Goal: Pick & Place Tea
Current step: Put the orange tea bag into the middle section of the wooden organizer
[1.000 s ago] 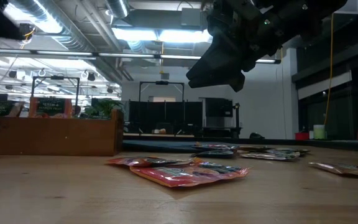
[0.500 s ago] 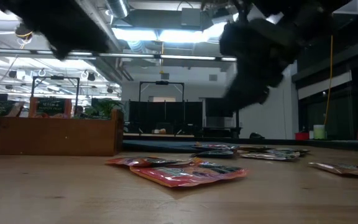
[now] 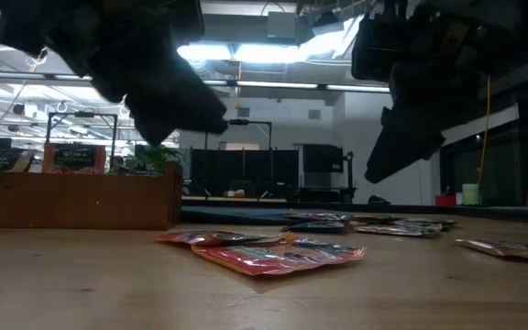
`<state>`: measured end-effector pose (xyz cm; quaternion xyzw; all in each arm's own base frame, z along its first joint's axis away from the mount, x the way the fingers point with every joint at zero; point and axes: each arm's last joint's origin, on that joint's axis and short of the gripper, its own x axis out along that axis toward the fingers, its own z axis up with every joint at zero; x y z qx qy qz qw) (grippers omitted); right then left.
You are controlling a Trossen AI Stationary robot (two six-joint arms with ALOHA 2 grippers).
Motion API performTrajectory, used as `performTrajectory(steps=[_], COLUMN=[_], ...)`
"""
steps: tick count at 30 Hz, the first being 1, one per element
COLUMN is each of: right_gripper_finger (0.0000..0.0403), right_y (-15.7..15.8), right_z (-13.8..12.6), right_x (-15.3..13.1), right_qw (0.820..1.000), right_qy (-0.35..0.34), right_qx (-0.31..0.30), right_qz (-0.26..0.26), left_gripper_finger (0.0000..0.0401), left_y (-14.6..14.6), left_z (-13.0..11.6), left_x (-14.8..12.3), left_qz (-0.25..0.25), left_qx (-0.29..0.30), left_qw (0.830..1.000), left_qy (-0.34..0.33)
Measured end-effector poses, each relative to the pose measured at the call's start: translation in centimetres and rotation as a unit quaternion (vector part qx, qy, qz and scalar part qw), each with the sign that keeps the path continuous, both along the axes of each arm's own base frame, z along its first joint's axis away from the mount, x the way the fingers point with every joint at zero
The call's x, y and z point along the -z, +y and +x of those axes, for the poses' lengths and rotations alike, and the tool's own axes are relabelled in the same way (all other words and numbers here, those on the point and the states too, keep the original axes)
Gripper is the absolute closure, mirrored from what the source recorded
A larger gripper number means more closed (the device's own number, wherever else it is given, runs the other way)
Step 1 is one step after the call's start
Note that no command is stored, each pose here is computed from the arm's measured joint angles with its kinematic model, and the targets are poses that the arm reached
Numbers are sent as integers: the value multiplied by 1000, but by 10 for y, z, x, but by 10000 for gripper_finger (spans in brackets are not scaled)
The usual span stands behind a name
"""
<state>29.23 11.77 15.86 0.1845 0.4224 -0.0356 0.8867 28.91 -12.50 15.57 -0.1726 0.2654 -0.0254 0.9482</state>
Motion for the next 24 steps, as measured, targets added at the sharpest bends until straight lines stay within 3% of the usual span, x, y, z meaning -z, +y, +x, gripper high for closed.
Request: performTrajectory(steps=[7,15,18,24], right_gripper_finger=[289,289,289,289], right_y=[8,10,9,9], right_z=[11,15,16,17], right_x=[17,24,23,22], right_qw=[999,999,999,999], right_qy=[-17,-26,-33,-40], right_qx=[-14,-18,-5,-6], right_qz=[24,29,16,14], left_gripper_finger=[315,315,316,343], left_y=[-21,-36,-38,-44], left_z=[7,13,16,26], left_x=[24,32,29,6], left_qz=[4,71,81,157], left_qx=[11,-16,-14,15], left_qw=[999,992,987,974], left_qy=[49,106,135,165])
